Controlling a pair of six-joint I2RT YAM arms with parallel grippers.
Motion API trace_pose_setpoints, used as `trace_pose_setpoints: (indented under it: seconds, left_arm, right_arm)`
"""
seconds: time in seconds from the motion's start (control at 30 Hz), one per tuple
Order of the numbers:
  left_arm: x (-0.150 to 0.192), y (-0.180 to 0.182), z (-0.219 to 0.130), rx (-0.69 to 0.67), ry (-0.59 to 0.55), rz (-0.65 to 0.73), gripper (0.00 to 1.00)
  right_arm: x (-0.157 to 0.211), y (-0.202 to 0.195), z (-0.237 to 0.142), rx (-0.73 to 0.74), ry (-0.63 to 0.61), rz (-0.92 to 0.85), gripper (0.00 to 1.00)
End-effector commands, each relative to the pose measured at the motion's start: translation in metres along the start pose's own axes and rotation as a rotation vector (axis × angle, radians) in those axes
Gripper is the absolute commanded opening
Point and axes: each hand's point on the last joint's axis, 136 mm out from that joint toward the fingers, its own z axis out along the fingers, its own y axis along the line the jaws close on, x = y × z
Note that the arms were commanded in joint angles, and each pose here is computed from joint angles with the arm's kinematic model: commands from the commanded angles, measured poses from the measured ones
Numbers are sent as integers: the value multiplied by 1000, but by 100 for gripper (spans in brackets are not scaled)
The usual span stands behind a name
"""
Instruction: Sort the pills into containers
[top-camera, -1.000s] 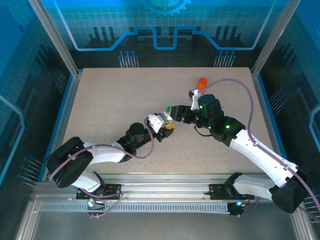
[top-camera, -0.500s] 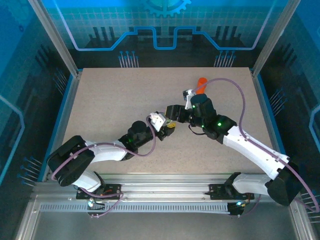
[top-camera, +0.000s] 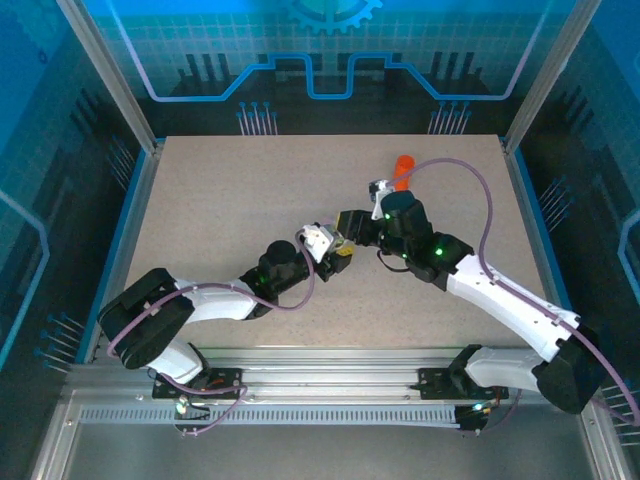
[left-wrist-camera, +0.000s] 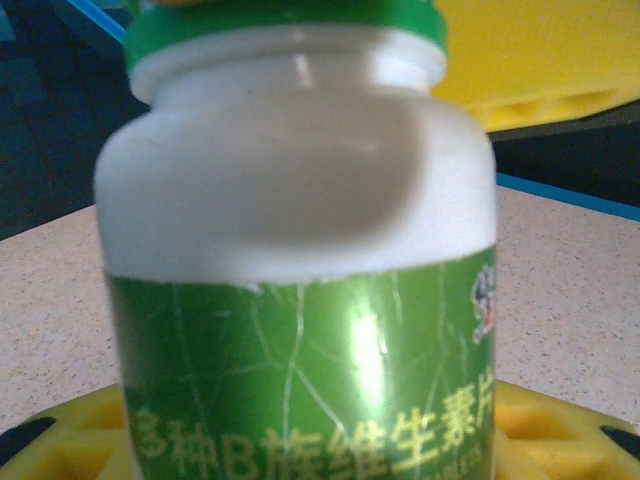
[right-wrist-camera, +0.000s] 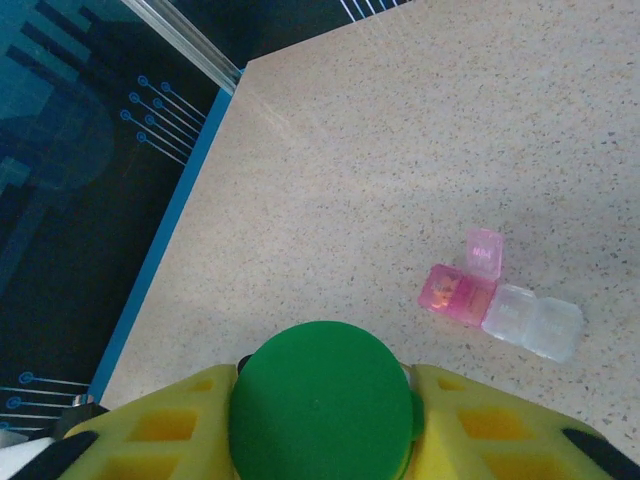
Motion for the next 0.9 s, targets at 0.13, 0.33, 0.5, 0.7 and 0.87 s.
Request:
trace_pose_setpoints:
  seconds: [0.13,0.33,0.5,0.7,0.87]
  left_arm:
    - [-25,-37,3,183,-75,7,0]
    - [-16,-43,4,201,-38,7,0]
    - [-8,-47,5,215,-8,-1,0]
    - [2,-54,8,237,40,6,0]
    - [8,-62,10,262,75,24,0]
  right_arm:
    - [-5,-13,-1,51,-98,-39,0]
    - [-10,-34,-14,134,-194,-98,0]
    - [-21,-47,-30,230,-256,-183,0]
    - [-27,-52,-39,315,-272,-302,0]
    - [-33,-58,-48,393,-272,-417,0]
